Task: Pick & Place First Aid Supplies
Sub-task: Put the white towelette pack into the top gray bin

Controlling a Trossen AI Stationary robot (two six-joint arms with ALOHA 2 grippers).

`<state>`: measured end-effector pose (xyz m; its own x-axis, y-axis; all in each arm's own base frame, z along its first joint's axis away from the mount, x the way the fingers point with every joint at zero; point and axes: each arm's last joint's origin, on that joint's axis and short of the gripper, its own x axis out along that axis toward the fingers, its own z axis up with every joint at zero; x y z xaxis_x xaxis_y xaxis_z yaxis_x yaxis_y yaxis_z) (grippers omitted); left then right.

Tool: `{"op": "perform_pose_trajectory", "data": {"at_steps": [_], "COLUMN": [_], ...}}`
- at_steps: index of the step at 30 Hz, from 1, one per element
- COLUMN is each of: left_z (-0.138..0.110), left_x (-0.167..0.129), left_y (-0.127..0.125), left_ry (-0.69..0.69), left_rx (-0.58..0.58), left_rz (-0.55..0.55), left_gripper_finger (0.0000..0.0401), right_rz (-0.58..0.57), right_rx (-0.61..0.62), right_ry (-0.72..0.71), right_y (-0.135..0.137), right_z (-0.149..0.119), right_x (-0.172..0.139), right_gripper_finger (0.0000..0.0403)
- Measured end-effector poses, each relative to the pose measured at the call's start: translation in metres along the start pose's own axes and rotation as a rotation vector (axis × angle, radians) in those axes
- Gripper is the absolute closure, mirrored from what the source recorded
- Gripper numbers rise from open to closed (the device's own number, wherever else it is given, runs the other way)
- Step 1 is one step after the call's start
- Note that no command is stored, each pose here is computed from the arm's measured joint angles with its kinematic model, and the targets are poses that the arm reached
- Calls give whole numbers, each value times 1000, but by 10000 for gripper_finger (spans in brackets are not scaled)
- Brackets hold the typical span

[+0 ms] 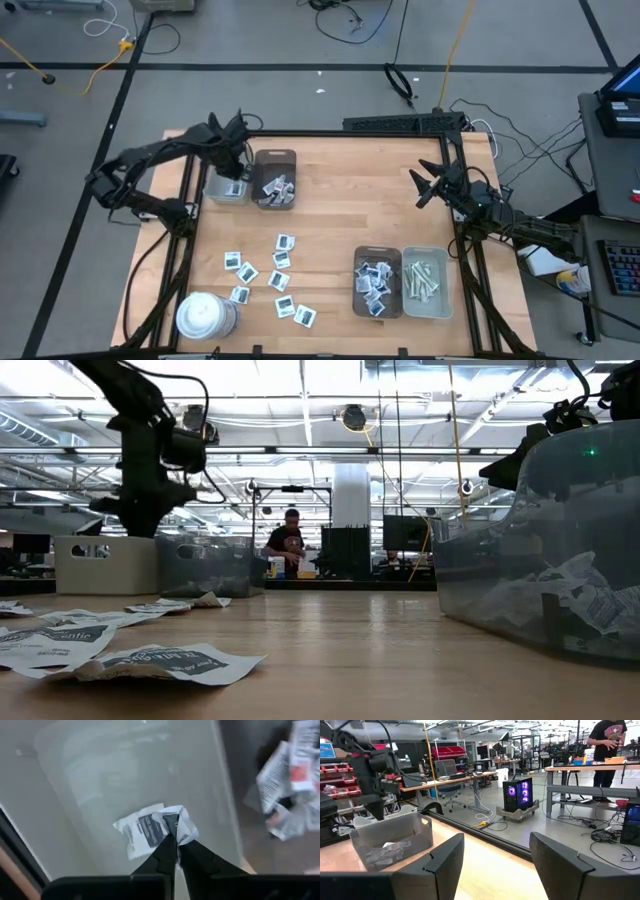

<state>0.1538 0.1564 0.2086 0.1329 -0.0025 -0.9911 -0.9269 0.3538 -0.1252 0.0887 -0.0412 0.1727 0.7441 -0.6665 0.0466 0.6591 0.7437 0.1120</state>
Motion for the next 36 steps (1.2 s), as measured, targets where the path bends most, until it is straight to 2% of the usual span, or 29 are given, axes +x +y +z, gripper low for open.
{"op": "perform_pose_trajectory", "data": {"at_steps": [6,16,20,27,36], "left_z": [-6,-7,-7,-2,10], "left_x": [19,23,23,13,-16], "left_y": [7,7,7,4,-6], "left_ry": [-23,-18,-17,-42,-103], "left_rx": [-70,-70,-86,-56,59], "left_rz": [76,54,50,40,9], "left_gripper_finger": [349,224,194,183,183], "right_rz": [0,0,0,0,0], "right_rx": [0,0,0,0,0], "right_ry": [0,0,0,0,0], "right_y": [0,0,0,0,0], "right_z": [0,0,0,0,0], "right_x": [0,0,0,0,0], "right_gripper_finger": [183,183,182,183,182]}}
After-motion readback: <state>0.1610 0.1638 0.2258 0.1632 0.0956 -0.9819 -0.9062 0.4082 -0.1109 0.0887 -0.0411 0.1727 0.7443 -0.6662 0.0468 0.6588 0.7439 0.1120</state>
